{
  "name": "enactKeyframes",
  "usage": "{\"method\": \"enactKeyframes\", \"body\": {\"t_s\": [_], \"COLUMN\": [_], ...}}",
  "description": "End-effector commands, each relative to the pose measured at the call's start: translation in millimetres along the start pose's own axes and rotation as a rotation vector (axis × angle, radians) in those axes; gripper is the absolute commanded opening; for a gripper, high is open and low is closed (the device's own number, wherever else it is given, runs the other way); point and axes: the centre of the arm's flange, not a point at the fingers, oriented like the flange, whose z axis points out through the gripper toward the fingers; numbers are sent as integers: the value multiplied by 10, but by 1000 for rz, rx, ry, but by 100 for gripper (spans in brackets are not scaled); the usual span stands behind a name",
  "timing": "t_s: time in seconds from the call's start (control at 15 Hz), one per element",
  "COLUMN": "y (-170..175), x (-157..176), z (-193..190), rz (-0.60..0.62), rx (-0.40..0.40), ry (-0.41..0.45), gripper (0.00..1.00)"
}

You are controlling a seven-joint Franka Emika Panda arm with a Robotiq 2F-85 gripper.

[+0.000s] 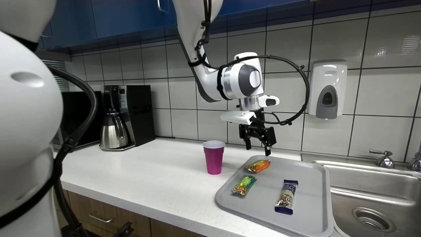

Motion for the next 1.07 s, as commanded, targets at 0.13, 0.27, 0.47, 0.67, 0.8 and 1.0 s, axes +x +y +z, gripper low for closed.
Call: {"method": "enactKeyframes", "body": {"t_s": [0.13,0.27,0.47,0.67,0.8,1.0], "y": [-189,-229,-198,-216,-214,-213], "x": [239,274,175,211,217,219], "z": [137,191,212,241,238,236], "rz": [18,19,-3,2,2,3], "rx": [-17,-19,-8,-6,-7,-7], "ry": [-10,-14,-1,-1,0,-1], "gripper": [100,100,100,100,100,100]}}
